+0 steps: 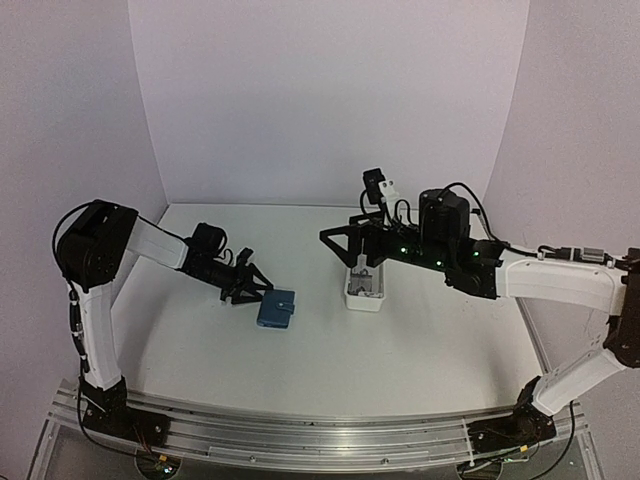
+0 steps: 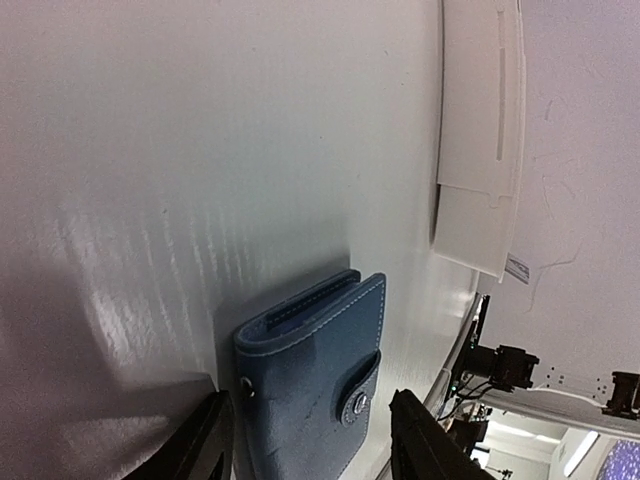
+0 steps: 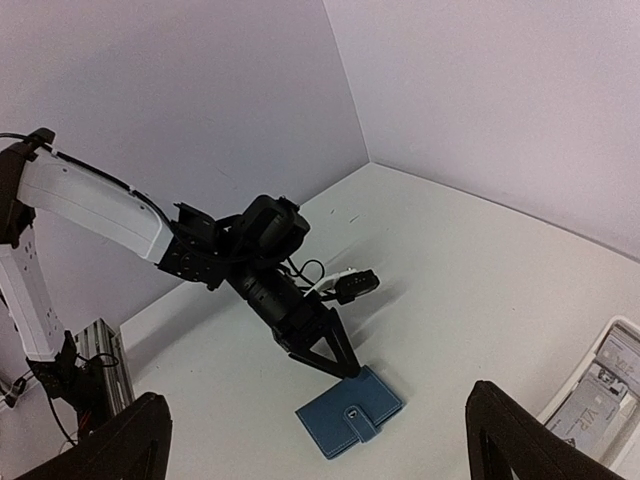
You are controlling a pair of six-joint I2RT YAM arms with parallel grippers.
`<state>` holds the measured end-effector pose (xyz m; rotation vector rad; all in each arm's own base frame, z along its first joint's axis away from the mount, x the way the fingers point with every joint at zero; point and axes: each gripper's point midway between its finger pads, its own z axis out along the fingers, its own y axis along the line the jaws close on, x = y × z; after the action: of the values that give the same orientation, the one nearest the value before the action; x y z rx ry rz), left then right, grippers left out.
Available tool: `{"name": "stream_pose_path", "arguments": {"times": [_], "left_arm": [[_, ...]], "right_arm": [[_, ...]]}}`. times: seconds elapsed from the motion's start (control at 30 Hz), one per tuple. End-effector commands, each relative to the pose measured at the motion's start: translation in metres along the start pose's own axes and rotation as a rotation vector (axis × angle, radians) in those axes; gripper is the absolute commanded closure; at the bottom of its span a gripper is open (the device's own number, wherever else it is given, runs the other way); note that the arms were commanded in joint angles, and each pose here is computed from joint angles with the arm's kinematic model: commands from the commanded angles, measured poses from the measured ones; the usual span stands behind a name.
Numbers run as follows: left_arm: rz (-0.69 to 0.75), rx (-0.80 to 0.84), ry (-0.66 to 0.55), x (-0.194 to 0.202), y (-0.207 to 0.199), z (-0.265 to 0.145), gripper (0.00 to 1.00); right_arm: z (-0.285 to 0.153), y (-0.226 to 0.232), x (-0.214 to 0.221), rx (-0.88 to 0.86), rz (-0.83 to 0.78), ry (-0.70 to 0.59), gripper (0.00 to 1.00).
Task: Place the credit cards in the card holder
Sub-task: Place the card holder at the center of the board, then reset both arms
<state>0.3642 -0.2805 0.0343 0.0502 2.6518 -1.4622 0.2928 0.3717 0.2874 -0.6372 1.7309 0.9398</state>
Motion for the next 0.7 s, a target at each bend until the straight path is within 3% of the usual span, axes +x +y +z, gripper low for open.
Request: {"name": "stream_pose_path", "arguments": {"times": [0.0,0.1,0.2,0.27,0.3,0.4,0.47,0.57,0.63,0.67], "left_arm": [[-0.075,-0.105,-0.026,0.008,-0.003,-0.024,0.47],[-0.104,-0.127,-0.013,0.021,-0.005,-0.029,0.46],[-0.041,-0.134,-0.039,0.016,-0.019,-0.040,0.46],[0.042,-0.136,-0.066,0.006,-0.034,-0.048,0.46],[0.162,-0.150,-0.120,-0.008,-0.057,-0.065,0.46],[0.342,-0.225,-0.258,-0.022,-0.078,-0.103,0.45],[0.374,-0.278,-0.323,-0.022,-0.074,-0.129,0.44],[0.312,-0.393,-0.438,-0.016,-0.034,-0.187,0.41],[0.338,-0.474,-0.497,-0.016,-0.021,-0.207,0.40],[0.379,-0.573,-0.585,-0.016,-0.014,-0.228,0.36]], "right_arm": [[0.004,0.005,-0.014,-0.011,-0.034,-0.027,0.02],[0.004,-0.006,-0.015,0.049,-0.031,-0.032,0.02],[0.001,-0.053,-0.011,0.211,0.036,0.004,0.02],[-0.005,-0.085,-0.010,0.311,0.092,0.026,0.02],[-0.020,-0.126,-0.013,0.419,0.171,0.032,0.02],[-0.057,-0.187,-0.016,0.572,0.247,0.009,0.02],[-0.087,-0.218,-0.016,0.668,0.284,-0.021,0.02],[-0.154,-0.274,0.004,0.841,0.371,-0.056,0.02],[-0.180,-0.287,0.017,0.932,0.362,-0.060,0.02],[-0.199,-0.295,0.027,1.009,0.335,-0.058,0.02]]}}
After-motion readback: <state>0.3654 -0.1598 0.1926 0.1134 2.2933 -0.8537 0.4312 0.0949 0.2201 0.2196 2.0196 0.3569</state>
